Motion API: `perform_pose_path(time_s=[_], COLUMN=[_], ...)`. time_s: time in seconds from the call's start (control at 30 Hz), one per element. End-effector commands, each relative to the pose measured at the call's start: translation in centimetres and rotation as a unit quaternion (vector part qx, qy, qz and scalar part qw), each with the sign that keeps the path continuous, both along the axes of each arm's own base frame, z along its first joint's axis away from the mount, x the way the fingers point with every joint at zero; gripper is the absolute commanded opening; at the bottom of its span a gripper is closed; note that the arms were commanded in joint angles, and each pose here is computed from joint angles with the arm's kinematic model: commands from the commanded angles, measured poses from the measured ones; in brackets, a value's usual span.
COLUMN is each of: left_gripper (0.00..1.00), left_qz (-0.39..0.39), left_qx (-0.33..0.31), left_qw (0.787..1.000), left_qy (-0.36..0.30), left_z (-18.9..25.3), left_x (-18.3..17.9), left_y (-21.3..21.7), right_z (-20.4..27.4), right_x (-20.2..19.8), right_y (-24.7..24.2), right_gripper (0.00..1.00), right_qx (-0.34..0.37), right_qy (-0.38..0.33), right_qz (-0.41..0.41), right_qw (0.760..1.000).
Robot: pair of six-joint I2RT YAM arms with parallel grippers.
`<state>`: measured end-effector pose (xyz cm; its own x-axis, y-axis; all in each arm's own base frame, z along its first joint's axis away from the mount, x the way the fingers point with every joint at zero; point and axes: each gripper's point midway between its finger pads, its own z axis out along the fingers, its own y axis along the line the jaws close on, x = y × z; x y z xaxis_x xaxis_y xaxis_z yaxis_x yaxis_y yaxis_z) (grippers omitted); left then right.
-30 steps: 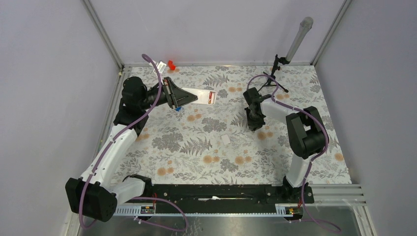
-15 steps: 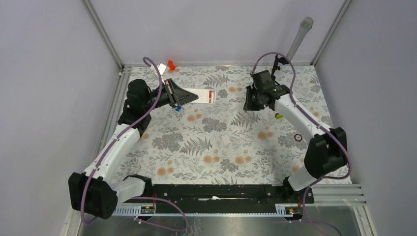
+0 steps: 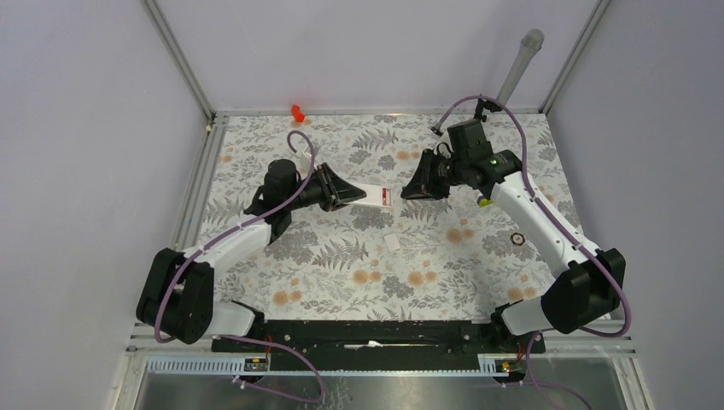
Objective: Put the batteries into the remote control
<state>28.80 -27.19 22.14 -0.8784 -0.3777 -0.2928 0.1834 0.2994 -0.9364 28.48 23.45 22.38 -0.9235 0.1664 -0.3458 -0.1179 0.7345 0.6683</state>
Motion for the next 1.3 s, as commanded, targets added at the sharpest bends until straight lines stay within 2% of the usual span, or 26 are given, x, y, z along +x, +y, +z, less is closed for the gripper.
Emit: perform_pose_path(time_s=[0.0, 0.23, 0.6, 1.13, 1.27], left_gripper=[0.0, 0.0, 0.0, 0.0, 0.0], left_qz=[0.027, 0.027, 0.023, 0.02, 0.021], left_qx=[-0.058, -0.092, -0.094, -0.1, -0.102], left_qw=[0.998, 0.995, 0.995, 0.995, 0.994], left_qy=[-0.027, -0.018, -0.018, -0.009, -0.009], left_z=[2.0, 1.3, 1.3, 1.1, 1.2], left_x=[1.1, 0.6, 0.2, 0.1, 0.2], left_y=[-0.7, -0.9, -0.8, -0.9, -0.9], right_z=[2.3, 0.4, -0.6, -2.0, -2.3], right_x=[-2.3, -2.4, -0.1, 0.7, 0.7], right_y=[1.7, 3.2, 3.3, 3.4, 3.1], right_gripper=[0.15, 0.15, 0.15, 0.2, 0.26], right_qx=[0.027, -0.004, -0.04, -0.063, -0.072], right_qy=[0.026, 0.042, 0.022, 0.021, 0.022], right_qz=[0.024, 0.023, 0.007, 0.013, 0.01], right_qw=[0.999, 0.999, 0.999, 0.998, 0.997])
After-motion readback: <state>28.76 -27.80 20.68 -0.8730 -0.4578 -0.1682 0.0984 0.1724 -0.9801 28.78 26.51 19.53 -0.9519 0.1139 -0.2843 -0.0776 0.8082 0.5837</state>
